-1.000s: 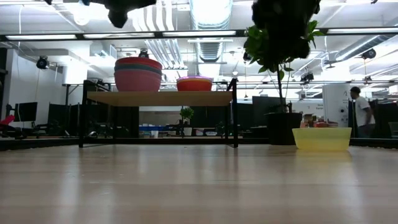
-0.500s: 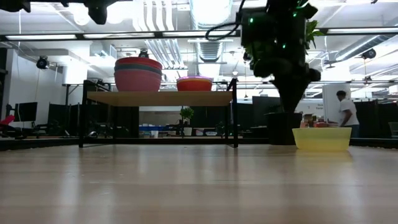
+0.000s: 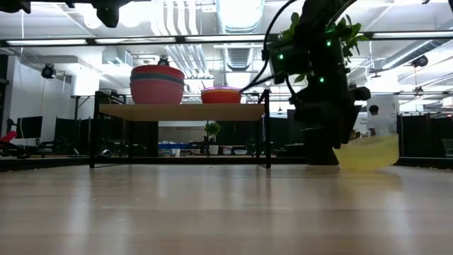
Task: Place and stack bowls onto a shelf
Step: Stack the small yellow bowl on top of the small purple bowl on the shelf
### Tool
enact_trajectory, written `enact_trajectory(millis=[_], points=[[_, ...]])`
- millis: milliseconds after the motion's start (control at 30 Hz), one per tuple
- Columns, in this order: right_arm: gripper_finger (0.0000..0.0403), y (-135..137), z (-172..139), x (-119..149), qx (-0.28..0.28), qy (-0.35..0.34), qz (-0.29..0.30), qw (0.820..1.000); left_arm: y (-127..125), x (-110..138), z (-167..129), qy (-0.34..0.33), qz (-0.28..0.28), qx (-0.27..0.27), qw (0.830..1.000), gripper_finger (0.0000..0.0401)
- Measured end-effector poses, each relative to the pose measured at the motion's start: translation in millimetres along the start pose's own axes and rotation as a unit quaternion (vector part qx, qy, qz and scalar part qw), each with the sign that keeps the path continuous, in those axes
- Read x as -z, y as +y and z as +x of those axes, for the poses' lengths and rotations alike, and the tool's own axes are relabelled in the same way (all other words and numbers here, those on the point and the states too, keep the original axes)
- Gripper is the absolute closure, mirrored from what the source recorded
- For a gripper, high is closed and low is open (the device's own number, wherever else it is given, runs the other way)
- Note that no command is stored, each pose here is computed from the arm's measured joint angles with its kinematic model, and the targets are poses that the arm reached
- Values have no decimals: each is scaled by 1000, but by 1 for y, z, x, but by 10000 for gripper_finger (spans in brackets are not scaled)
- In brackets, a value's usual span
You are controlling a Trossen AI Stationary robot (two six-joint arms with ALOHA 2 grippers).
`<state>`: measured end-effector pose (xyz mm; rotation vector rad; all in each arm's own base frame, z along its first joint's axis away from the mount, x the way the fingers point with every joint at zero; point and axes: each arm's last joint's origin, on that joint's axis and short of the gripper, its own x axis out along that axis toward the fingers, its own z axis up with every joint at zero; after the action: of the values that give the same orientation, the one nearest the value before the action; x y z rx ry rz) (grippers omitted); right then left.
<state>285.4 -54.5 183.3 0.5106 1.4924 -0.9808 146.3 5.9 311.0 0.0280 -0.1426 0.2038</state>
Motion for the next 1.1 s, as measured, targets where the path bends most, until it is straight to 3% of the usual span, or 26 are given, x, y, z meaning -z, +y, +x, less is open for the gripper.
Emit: enact_trajectory(millis=[267,700,933,1100], points=[[268,4,8,-1,10,15,-8,1000,0,0,0,0,0,0,1000,401],[271,-5,-10,2,-14,-11,21,1000,0,1,2,4,3,-1,1000,401],[278,-7,11,10,7,0,44,999,0,1,2,4,3,0,1000,401],[312,-9,25,18,12,13,49,999,0,1,2,4,3,0,1000,401]])
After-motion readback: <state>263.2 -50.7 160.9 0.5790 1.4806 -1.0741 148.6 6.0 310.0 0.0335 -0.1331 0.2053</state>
